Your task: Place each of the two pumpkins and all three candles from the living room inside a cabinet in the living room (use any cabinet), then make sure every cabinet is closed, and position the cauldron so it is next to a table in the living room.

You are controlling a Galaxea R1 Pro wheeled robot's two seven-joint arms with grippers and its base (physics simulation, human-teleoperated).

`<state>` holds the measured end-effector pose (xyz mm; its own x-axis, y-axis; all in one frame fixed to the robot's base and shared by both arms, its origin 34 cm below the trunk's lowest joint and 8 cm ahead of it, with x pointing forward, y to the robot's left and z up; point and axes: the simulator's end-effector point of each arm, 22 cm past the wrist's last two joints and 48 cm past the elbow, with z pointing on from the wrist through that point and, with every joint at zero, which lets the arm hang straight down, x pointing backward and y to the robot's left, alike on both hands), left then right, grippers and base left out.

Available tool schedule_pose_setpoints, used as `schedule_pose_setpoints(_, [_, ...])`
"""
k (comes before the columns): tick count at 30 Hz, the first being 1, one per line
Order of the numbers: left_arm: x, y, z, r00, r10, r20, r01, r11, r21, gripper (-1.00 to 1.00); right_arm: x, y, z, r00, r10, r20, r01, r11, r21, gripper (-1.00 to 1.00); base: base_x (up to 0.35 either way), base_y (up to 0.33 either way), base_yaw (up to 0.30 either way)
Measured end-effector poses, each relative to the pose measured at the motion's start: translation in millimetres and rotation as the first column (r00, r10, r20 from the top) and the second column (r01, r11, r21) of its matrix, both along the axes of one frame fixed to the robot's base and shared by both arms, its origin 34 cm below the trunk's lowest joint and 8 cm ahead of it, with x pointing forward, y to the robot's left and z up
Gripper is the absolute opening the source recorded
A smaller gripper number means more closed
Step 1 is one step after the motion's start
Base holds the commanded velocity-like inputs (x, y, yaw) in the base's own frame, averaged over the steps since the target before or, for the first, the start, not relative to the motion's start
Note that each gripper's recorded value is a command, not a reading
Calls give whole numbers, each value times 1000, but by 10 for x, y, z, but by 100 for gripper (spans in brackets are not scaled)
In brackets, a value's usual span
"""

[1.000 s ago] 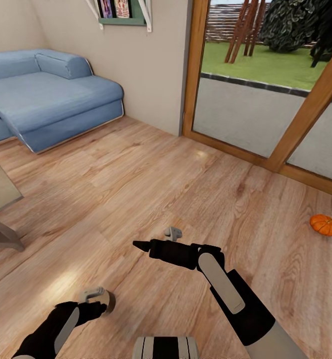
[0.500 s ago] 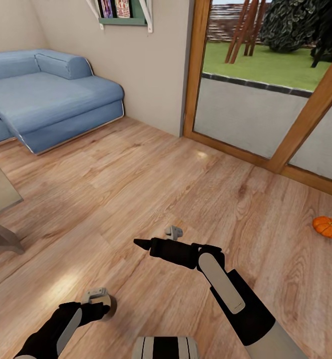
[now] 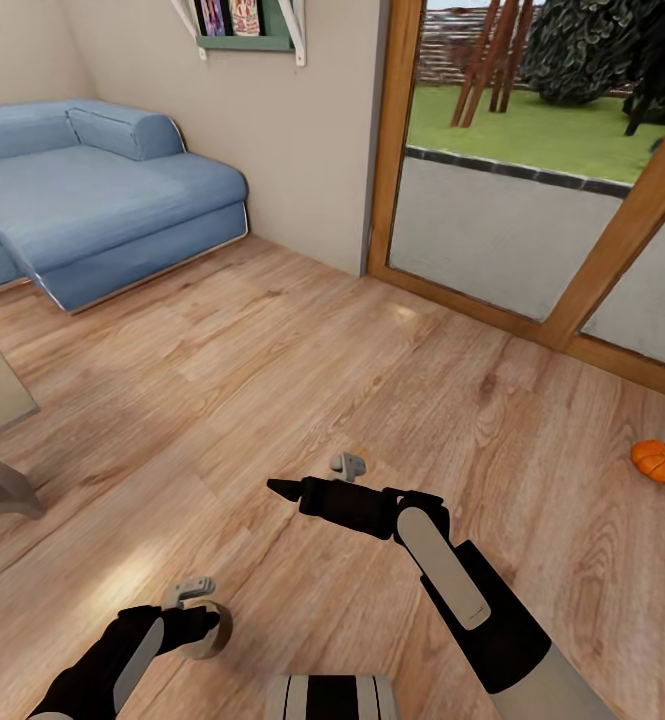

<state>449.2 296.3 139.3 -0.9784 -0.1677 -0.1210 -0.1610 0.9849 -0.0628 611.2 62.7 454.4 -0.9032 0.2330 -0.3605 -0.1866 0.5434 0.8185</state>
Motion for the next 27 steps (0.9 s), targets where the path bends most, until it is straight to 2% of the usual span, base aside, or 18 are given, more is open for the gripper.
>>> schedule_pose_setpoints(14, [-146, 4, -156, 999, 2, -39, -2, 1000, 0, 100, -21, 4, -223, 999, 0, -40, 0, 1000, 0, 100, 0, 0, 0])
schedule_pose_setpoints(19, [-83, 12, -150, 1000, 5, -10, -5, 1000, 4, 100, -21, 11, -219, 999, 0, -40, 0, 1000, 1, 100, 0, 0, 0])
schedule_pose_setpoints(27, [-70, 14, -149, 1000, 6, -4, -6, 1000, 5, 100, -21, 10, -221, 999, -1, -39, 0, 1000, 0, 100, 79, 0, 0])
